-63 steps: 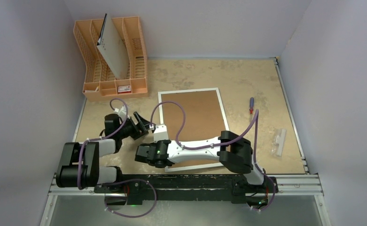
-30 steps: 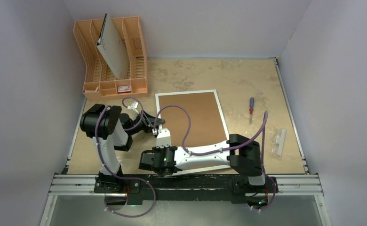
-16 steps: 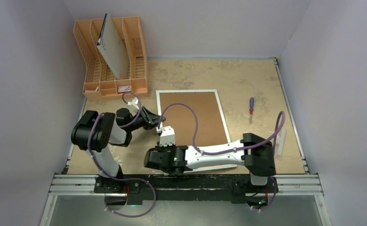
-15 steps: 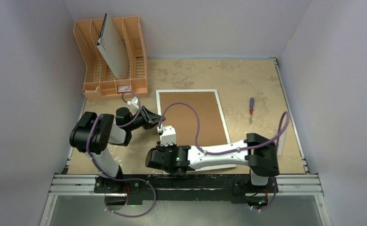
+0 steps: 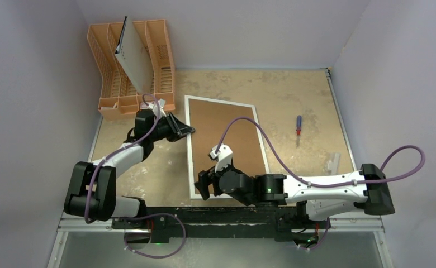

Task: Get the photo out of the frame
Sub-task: Turn over the photo frame at the center of the board.

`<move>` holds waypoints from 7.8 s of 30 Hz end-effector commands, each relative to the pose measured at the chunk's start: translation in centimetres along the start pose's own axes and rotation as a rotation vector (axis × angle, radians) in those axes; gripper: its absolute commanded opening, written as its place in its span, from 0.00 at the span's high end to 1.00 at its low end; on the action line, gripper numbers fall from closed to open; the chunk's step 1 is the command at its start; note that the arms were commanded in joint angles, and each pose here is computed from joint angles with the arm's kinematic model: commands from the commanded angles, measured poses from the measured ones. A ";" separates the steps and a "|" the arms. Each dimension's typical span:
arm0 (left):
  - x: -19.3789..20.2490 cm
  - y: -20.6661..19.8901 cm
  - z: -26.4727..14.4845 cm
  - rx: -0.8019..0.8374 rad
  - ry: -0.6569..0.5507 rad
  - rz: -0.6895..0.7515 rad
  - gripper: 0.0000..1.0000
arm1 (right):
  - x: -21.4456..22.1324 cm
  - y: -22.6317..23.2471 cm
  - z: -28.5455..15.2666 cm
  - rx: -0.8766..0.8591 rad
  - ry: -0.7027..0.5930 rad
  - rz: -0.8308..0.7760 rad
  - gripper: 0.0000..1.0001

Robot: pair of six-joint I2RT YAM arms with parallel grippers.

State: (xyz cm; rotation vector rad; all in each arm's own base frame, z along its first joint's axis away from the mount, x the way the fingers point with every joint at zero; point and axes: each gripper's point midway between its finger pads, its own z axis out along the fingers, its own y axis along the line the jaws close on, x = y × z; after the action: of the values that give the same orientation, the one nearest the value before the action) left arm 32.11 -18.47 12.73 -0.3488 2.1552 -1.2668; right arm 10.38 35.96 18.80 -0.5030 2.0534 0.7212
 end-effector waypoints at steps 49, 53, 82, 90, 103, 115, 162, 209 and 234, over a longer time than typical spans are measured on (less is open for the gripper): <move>-4.6 -7.5 -1.0 -0.110 -0.058 0.229 0.86 | -2.6 -0.5 -0.7 0.333 -0.295 -0.883 0.81; -4.9 -8.0 -1.1 -0.101 -0.063 0.234 0.74 | -2.6 -0.6 -0.8 0.335 -0.296 -0.864 0.91; -9.6 -11.9 -12.1 -0.291 -0.457 0.298 0.16 | -4.7 0.0 -3.0 0.242 -0.339 -0.616 1.00; -8.4 -8.1 -15.6 -0.359 -0.628 0.181 0.15 | -8.3 1.8 -5.4 0.127 -0.414 -0.420 1.00; -4.7 -4.0 -10.6 -0.331 -0.435 0.148 0.15 | -12.1 1.5 -9.1 -0.043 -0.565 0.001 1.00; -1.8 -1.5 -7.3 -0.300 -0.272 0.149 0.15 | -9.2 -9.2 -6.2 0.202 -0.497 0.364 1.00; 16.6 -3.5 5.9 -0.029 0.422 0.461 0.29 | 10.7 -18.9 -5.2 0.466 -0.130 0.829 0.90; 9.7 10.1 -2.6 -0.632 0.197 0.451 0.28 | 15.1 -21.7 -5.8 0.500 -0.095 0.900 0.87; 10.6 8.6 -2.4 -0.571 0.318 0.501 1.00 | 16.6 -22.3 -6.7 0.542 -0.029 0.898 0.46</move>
State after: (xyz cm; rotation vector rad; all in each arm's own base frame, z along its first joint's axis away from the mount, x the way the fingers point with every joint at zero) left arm 24.97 -16.61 1.98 0.0801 2.5677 -0.3436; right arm 11.42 16.30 3.37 0.8995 2.2131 0.7902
